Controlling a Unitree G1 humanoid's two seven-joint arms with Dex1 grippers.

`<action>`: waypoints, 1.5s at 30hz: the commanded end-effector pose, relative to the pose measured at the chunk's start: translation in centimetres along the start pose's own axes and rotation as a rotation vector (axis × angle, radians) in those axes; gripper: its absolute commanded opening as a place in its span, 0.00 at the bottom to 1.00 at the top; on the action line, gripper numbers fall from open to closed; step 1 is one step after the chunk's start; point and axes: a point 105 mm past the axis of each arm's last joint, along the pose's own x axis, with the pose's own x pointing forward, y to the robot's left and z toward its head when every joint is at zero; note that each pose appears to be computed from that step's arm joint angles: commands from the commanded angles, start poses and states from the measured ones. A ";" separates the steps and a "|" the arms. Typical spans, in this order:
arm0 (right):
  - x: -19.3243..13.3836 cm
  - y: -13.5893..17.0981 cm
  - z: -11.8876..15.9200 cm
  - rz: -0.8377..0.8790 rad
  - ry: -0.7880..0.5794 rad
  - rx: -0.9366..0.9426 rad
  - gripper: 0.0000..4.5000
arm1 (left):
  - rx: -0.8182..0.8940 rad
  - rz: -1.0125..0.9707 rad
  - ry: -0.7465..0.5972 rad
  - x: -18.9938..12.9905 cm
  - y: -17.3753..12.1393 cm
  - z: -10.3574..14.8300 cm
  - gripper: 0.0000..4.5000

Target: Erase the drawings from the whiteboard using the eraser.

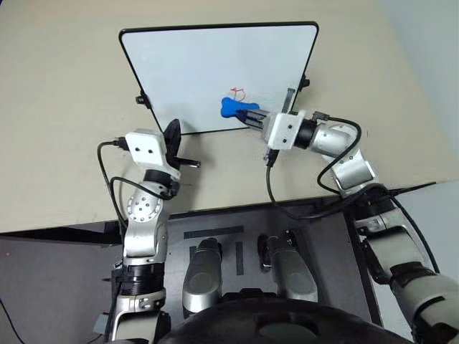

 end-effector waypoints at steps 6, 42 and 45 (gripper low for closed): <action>0.9 -3.2 -1.6 -0.126 0.024 -0.200 0.00 | 0.012 0.004 -0.053 0.1 -0.1 1.1 0.00; 1.7 -0.3 -4.4 -0.061 0.101 -0.183 0.00 | 0.012 -0.007 -0.058 0.5 -0.2 1.2 0.00; 0.8 0.4 -4.1 -0.021 0.075 -0.144 0.00 | 0.013 -0.006 -0.060 0.4 -0.2 1.3 0.00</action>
